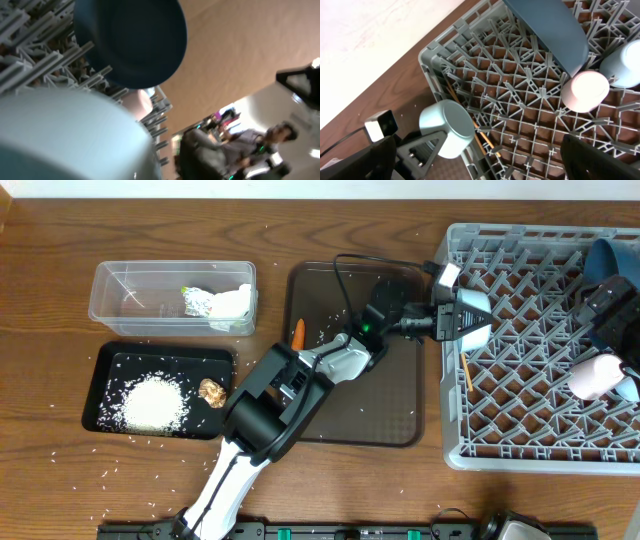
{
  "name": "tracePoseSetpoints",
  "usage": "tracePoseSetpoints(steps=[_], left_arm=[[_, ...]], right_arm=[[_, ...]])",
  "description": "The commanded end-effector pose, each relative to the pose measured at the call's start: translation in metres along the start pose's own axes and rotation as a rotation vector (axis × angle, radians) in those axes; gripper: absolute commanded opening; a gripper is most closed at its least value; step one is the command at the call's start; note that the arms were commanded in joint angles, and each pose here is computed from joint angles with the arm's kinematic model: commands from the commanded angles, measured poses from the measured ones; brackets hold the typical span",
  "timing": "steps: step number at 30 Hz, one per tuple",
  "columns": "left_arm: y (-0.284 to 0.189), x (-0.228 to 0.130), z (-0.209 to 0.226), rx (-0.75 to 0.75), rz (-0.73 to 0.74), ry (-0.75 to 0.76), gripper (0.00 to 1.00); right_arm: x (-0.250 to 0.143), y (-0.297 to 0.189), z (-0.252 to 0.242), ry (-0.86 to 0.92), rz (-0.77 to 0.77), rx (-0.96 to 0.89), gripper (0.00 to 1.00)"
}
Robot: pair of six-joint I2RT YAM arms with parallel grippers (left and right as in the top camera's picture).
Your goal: Sort waste into correct bins and load items into the dishwasher rack
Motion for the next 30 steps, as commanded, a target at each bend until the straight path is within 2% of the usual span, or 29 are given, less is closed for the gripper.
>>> tracePoseSetpoints(steps=[1,7,18,23,26,30], left_arm=[[-0.004,0.013,-0.004,-0.011,-0.015,0.008,0.49],[-0.019,0.023,0.002,-0.008,-0.009,0.009,0.50],[-0.043,0.023,0.012,-0.022,0.090,0.037,0.51],[-0.061,0.033,0.016,-0.024,0.097,0.038,0.33],[-0.075,0.042,0.018,-0.022,0.094,0.035,0.32],[-0.098,0.060,0.007,-0.031,0.089,0.068,0.32]], right_arm=[[0.004,0.000,-0.003,0.006,-0.013,-0.020,0.99],[0.005,0.000,-0.003,0.006,-0.013,-0.020,0.99],[0.005,0.000,-0.003,0.006,-0.013,-0.020,0.99],[0.004,0.000,-0.003,0.006,-0.011,-0.016,0.99],[0.002,0.000,-0.003,0.003,-0.002,-0.015,0.99],[-0.001,0.000,0.004,-0.106,0.018,0.028,0.99]])
Point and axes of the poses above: each gripper's point midway between its finger pads, its own y axis out along the fingers, its own z axis along the line the jaws close on, x = y × z, the point moved 4 cm from there along -y, back along the fingers, and after that the axes turned 1 degree about -y, right-handed, at the moved point
